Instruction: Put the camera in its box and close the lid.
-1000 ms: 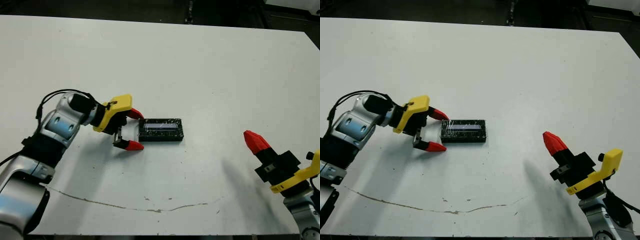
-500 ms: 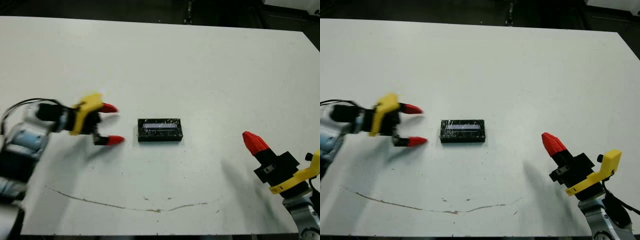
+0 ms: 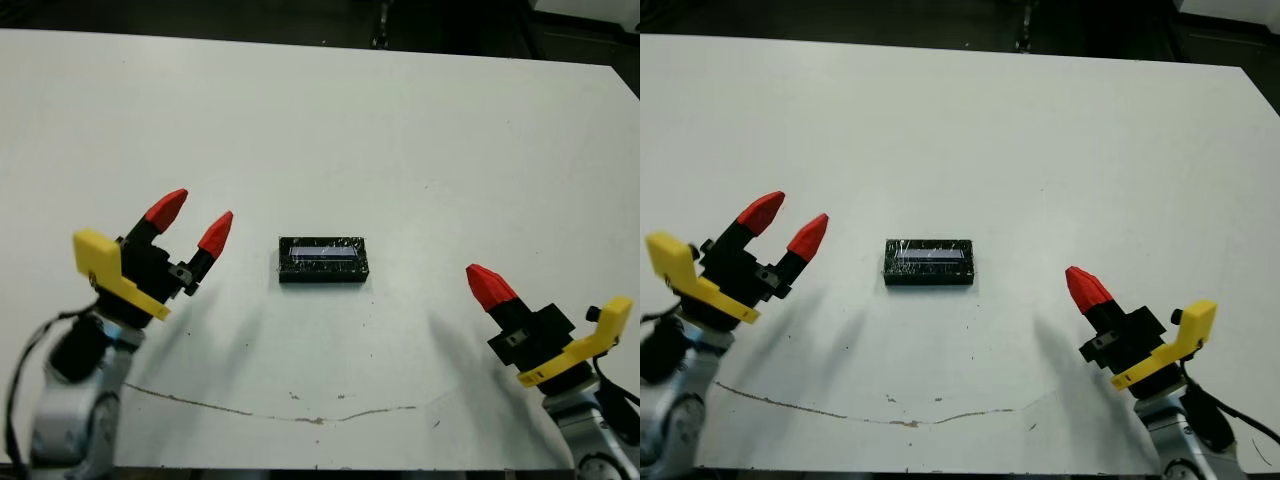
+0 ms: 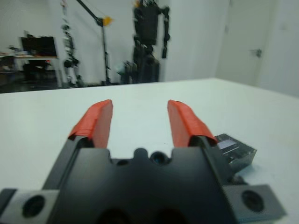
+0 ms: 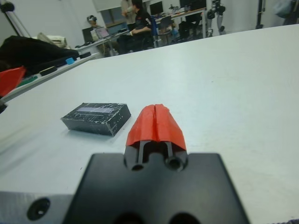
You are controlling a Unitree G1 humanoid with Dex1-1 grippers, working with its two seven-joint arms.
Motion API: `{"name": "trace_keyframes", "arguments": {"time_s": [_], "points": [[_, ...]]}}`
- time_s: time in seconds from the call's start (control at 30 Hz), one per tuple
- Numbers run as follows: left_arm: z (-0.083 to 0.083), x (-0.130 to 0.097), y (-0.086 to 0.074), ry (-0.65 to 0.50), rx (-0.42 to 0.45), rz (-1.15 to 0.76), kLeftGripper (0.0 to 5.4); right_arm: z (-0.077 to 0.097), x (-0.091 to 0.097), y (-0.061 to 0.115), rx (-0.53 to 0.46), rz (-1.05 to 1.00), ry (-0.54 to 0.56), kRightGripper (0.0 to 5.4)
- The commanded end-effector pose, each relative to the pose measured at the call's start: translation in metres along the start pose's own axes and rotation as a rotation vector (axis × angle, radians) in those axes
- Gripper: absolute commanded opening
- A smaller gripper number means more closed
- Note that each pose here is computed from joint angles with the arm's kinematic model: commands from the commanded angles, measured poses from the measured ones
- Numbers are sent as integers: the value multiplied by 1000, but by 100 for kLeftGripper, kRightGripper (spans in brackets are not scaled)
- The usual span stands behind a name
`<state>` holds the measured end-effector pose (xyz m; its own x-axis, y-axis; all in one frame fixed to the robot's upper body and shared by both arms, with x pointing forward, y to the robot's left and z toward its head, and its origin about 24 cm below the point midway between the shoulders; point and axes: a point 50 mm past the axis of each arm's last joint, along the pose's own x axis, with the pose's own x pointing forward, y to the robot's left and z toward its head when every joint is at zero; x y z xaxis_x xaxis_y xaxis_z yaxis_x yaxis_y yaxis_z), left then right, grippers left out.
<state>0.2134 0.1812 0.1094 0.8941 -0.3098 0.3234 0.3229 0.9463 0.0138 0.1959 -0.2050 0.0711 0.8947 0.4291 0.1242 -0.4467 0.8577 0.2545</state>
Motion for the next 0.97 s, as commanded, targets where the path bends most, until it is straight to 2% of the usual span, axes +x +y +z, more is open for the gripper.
{"name": "trace_keyframes", "arguments": {"time_s": [0.03, 0.3, 0.57, 0.97], "points": [[-4, -10, -9, -14, -50, 76, 238, -4, -1, 2, 1, -68, -11, 0], [-14, -13, -22, 8, -112, 95, 125, -9, 0, 10, -4, -156, -24, 0], [-16, -7, -23, 17, -122, 95, 1, -8, 0, 9, 9, -157, -19, 0], [-15, -4, -25, 11, -105, 99, 1, -4, 2, 7, 26, -147, -17, 0]]}}
